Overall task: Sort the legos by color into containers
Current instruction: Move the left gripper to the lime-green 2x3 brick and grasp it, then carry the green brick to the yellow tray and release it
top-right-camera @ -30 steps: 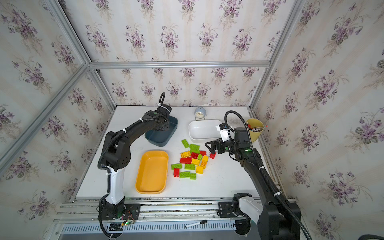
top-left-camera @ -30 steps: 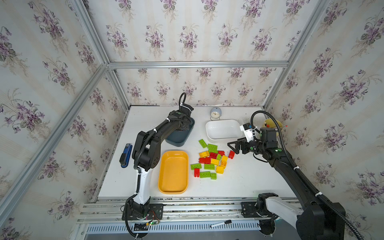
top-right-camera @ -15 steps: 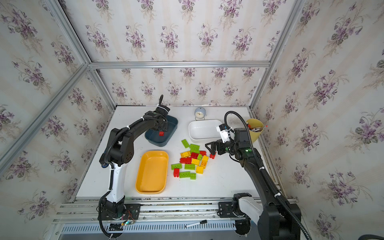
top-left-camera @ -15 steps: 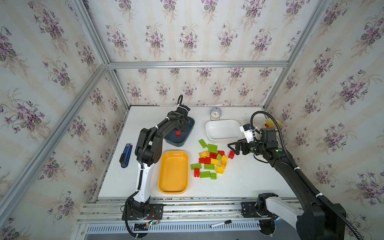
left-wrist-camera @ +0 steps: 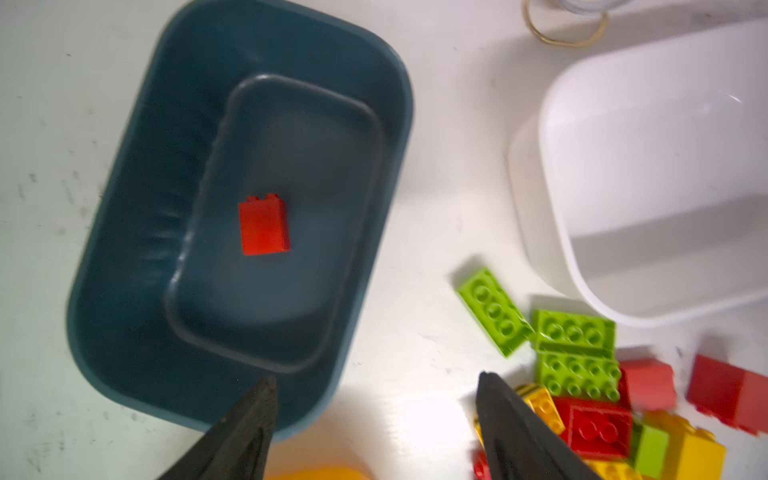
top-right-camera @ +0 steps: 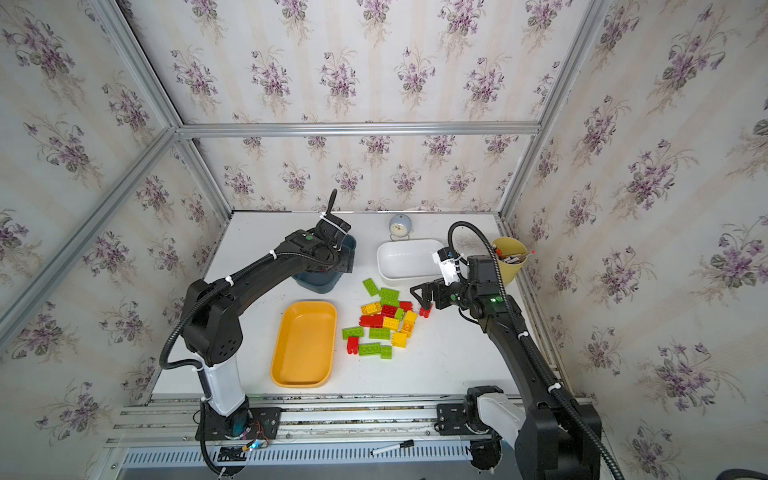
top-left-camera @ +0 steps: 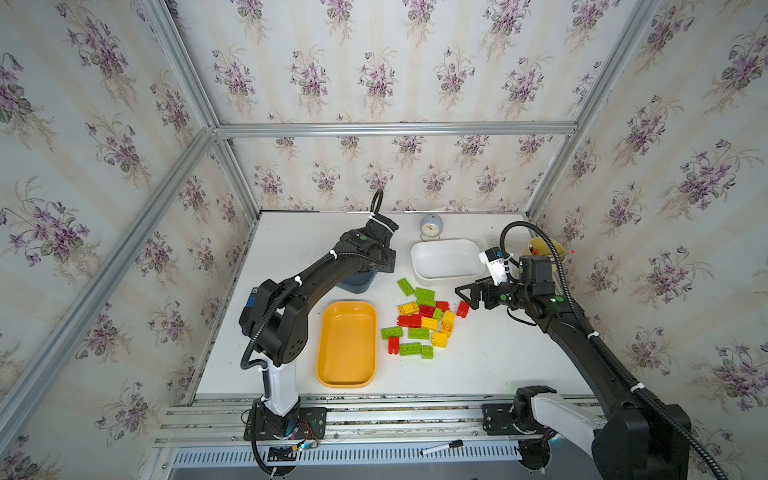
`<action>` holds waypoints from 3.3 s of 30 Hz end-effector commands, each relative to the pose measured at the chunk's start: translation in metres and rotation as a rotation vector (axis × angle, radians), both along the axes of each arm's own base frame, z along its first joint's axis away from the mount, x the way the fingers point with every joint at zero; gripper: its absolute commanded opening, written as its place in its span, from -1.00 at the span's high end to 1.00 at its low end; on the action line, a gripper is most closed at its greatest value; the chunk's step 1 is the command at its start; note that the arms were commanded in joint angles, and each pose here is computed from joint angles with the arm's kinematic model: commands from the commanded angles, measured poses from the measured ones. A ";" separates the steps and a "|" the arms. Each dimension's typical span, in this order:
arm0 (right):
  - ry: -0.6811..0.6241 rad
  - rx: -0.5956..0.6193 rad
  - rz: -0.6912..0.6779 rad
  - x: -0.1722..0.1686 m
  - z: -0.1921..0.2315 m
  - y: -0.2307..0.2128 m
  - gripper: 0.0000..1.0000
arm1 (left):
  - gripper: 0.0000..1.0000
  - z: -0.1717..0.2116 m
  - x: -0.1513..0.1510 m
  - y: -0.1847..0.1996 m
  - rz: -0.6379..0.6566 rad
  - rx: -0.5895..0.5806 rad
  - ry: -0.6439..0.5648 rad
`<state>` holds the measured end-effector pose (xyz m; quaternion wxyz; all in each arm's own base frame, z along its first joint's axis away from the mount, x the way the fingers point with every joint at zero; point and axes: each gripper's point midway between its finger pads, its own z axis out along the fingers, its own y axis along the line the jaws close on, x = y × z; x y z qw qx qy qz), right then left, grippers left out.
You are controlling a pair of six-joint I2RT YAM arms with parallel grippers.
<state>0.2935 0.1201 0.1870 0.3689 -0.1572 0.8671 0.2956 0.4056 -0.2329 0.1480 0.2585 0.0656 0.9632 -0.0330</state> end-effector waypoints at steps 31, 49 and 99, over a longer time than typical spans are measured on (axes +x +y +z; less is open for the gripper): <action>-0.026 -0.016 -0.003 0.000 -0.005 -0.002 -1.00 | -0.38 -0.087 -0.019 -0.086 0.399 -0.195 0.206; -0.014 -0.014 0.010 0.002 -0.008 0.000 -0.99 | -0.14 -0.115 0.011 -0.085 0.411 -0.160 0.205; -0.026 0.108 0.029 -0.001 0.013 0.013 -0.99 | 0.39 -0.006 -0.043 -0.009 0.190 0.049 0.068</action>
